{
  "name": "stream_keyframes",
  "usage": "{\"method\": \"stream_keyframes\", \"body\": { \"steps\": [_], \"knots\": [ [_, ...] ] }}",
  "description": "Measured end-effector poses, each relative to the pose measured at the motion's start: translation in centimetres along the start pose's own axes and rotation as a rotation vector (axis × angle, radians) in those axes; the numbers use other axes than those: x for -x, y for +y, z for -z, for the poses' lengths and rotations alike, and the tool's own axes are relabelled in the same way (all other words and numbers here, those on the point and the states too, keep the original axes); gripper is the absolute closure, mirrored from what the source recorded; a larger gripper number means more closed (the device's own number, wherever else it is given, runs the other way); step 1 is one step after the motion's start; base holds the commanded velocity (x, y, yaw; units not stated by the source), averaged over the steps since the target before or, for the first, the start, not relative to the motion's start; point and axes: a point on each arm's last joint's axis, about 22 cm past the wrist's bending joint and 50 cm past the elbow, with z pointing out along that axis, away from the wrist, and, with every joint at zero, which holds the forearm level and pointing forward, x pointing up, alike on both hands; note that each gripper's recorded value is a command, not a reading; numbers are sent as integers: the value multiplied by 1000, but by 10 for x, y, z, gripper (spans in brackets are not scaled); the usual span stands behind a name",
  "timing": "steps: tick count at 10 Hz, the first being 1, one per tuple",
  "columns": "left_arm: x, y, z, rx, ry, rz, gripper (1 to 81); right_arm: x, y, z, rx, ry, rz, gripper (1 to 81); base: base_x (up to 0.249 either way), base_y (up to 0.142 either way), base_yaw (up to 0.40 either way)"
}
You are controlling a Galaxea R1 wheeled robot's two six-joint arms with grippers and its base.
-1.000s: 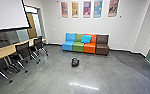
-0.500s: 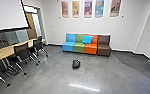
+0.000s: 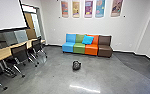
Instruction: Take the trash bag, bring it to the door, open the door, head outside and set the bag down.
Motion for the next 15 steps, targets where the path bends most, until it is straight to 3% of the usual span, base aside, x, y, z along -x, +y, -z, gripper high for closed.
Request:
{"method": "stream_keyframes", "body": {
  "steps": [15],
  "knots": [
    [1, 0, 0, 0, -1, 0, 10, 1, 1, 0, 1, -4, -7, 10, 187, 0, 0]
  ]
}}
